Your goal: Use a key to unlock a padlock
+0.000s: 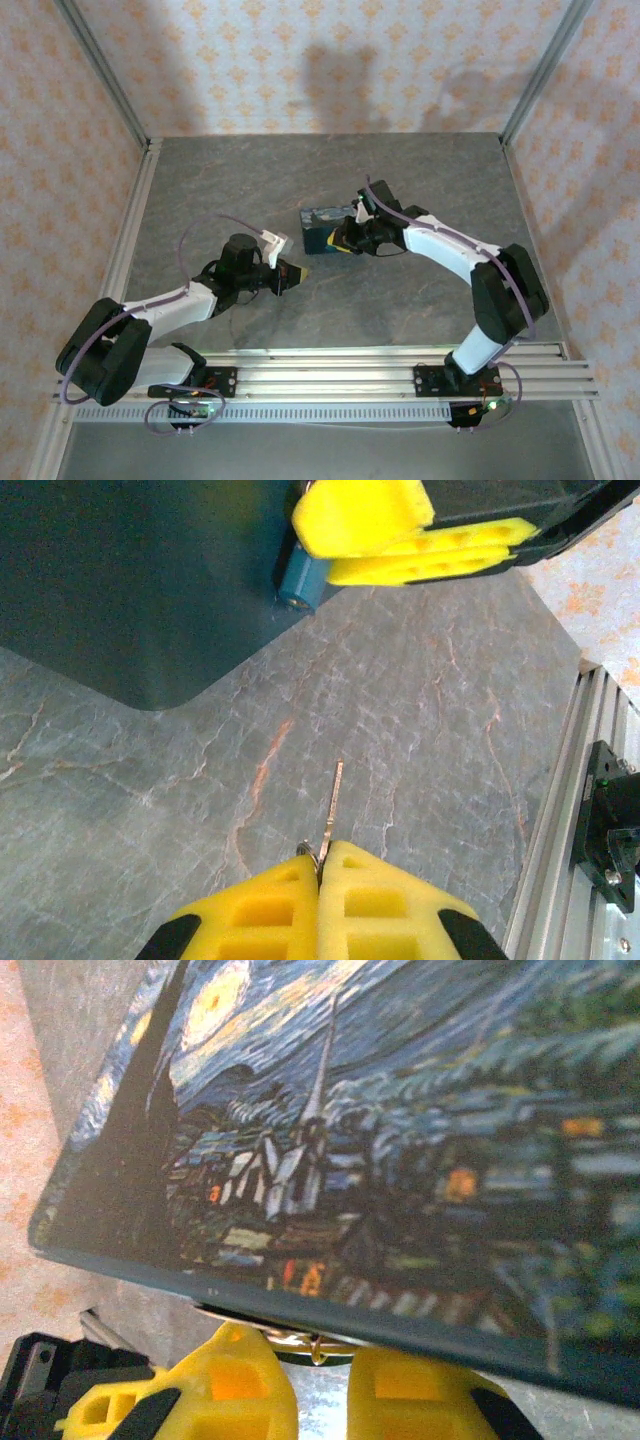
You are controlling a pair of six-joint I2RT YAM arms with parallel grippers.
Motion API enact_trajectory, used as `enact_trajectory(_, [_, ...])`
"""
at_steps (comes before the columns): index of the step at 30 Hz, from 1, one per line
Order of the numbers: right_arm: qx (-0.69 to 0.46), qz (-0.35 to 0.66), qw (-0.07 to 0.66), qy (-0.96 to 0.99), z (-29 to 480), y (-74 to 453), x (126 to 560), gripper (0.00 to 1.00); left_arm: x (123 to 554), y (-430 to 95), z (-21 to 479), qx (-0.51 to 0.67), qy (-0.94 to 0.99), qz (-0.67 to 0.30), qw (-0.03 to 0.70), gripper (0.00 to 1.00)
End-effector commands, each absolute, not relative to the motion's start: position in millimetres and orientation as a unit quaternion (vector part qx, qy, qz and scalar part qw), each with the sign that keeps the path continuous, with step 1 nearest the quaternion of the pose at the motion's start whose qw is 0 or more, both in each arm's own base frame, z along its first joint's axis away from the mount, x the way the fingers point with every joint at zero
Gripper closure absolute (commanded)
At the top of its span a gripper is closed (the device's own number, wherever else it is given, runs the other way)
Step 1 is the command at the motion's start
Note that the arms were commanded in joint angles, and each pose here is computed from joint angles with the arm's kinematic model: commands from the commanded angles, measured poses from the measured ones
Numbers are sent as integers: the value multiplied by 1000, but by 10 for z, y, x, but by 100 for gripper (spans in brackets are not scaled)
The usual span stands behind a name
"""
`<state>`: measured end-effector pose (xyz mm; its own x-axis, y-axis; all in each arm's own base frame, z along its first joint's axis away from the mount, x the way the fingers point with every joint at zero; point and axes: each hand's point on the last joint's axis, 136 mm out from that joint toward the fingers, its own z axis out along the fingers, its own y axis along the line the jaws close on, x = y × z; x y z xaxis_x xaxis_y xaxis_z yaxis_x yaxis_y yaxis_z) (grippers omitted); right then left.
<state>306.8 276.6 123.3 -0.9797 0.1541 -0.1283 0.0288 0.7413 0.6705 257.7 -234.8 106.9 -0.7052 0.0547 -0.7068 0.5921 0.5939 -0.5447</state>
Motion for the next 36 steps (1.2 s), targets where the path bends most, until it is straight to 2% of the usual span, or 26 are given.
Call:
enact_trajectory(1, [36, 398, 93, 912, 1578, 2838, 3062, 100, 2691, -2469, 1294, 211, 797, -433, 365, 100])
enact_trajectory(13, [42, 419, 75, 904, 1580, 2889, 3022, 100, 2855, -2642, 1356, 216, 780, -463, 362, 100])
enact_trajectory(36, [40, 403, 77, 911, 1523, 2829, 3003, 100, 2972, -2625, 1174, 196, 788, -474, 340, 100])
